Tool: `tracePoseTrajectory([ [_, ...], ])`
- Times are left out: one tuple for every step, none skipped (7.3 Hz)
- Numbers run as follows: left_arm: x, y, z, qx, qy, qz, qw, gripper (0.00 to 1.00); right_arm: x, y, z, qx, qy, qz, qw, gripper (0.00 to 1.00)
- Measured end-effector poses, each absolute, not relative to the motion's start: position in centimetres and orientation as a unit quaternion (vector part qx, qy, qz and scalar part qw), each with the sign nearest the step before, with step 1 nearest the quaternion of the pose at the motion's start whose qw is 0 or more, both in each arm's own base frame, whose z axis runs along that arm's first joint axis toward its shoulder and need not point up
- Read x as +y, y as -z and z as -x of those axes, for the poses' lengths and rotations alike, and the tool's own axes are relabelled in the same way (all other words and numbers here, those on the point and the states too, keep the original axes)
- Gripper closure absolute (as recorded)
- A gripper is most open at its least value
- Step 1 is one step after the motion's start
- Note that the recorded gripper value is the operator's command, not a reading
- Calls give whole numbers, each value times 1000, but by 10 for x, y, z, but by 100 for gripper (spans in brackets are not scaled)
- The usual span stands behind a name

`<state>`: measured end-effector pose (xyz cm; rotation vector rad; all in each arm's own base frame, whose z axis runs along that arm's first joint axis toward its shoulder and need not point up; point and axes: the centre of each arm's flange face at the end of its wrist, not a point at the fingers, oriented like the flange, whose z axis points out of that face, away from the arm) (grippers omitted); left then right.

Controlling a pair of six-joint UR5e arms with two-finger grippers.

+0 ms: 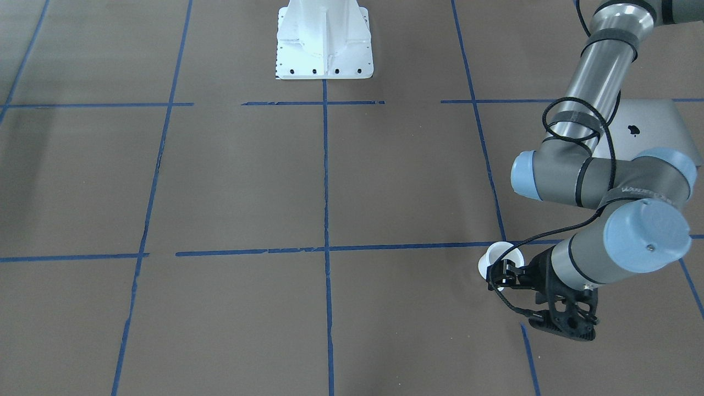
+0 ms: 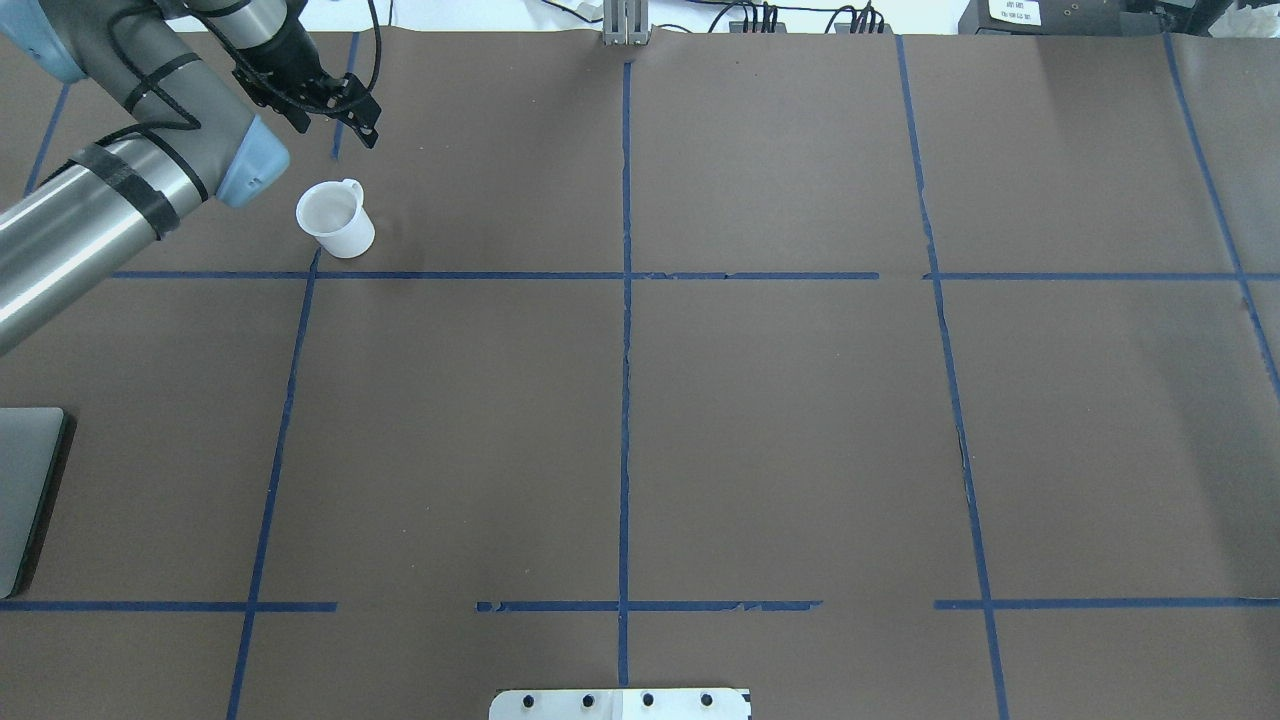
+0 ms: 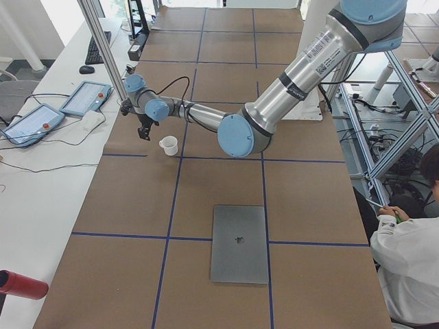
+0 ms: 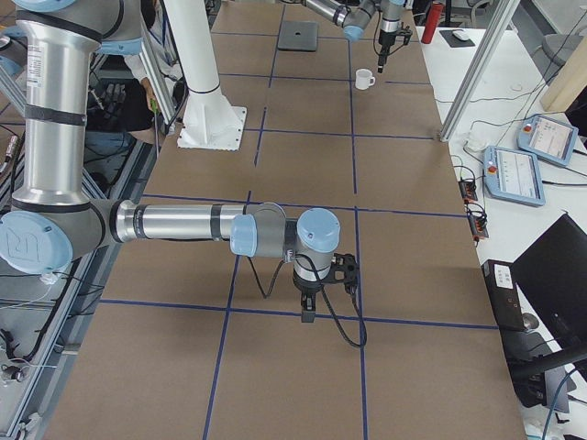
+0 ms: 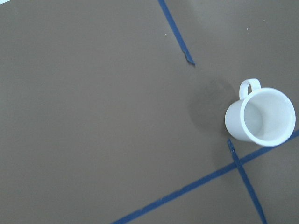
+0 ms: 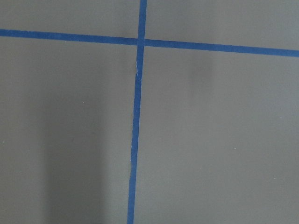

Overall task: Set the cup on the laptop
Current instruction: 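Move the left gripper down over the white mug, then close the left gripper on the white mug and lift it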

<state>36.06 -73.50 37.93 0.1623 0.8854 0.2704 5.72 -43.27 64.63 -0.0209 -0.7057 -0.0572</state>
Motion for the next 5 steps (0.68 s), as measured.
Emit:
tracePoseTrajectory([
  [-729, -394, -380, 423, -128, -68, 894, 2, -433, -646, -57, -346, 28, 10, 938, 0],
  [-725, -408, -390, 419, -123, -56, 898, 17, -433, -646, -57, -346, 28, 10, 938, 0],
  [-723, -415, -396, 417, -119, -48, 900, 77, -433, -646, -57, -346, 28, 10, 938, 0],
  [-722, -418, -400, 415, -118, -43, 901, 100, -433, -646, -57, -346, 28, 10, 938, 0],
  [-721, -417, -401, 414, -116, -40, 902, 100, -433, -646, -57, -346, 28, 10, 938, 0],
])
